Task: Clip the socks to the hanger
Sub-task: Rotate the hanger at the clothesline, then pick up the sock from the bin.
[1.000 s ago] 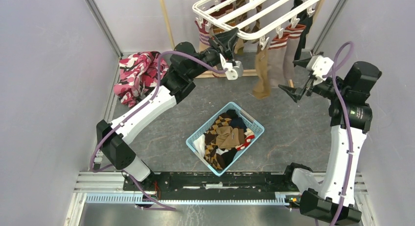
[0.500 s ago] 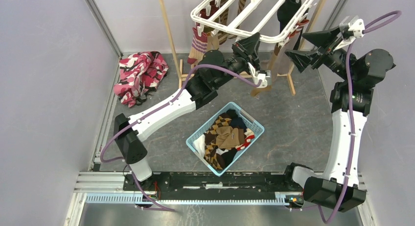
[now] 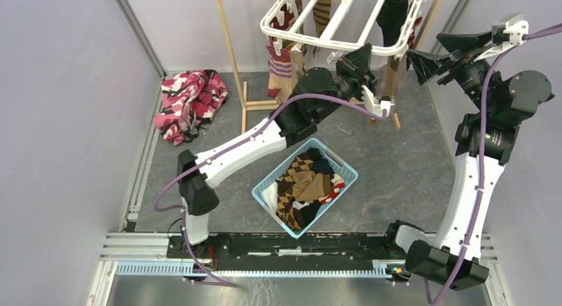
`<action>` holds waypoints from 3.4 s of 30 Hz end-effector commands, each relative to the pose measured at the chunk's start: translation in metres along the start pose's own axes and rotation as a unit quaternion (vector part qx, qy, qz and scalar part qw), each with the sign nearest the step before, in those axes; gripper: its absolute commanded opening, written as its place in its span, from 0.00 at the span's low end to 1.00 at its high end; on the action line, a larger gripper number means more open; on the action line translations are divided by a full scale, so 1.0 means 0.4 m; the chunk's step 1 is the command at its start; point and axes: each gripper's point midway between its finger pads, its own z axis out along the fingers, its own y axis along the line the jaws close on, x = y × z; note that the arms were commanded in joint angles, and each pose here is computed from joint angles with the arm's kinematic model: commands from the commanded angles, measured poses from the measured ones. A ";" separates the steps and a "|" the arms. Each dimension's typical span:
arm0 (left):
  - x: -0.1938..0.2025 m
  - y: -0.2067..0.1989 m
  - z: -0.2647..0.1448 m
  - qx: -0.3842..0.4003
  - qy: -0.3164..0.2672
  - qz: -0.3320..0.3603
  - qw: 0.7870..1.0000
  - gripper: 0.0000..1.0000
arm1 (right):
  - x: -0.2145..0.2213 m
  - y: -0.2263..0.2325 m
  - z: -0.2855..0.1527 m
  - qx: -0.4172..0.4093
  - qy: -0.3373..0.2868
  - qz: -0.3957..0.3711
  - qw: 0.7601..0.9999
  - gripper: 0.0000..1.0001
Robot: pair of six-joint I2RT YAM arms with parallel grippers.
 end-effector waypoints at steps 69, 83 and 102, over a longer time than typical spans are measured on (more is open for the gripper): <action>-0.025 -0.806 -0.641 0.228 0.249 -0.585 0.738 0.77 | 0.896 0.387 -0.286 -0.362 0.308 -0.133 0.870 0.98; -0.010 -0.798 -0.597 0.177 0.277 -0.614 0.718 0.07 | 0.893 0.403 -0.296 -0.380 0.302 -0.126 0.865 0.98; 0.031 -0.495 -0.654 0.038 0.032 -0.890 0.453 0.02 | 0.792 0.572 -0.225 -0.512 0.145 -0.231 0.814 0.98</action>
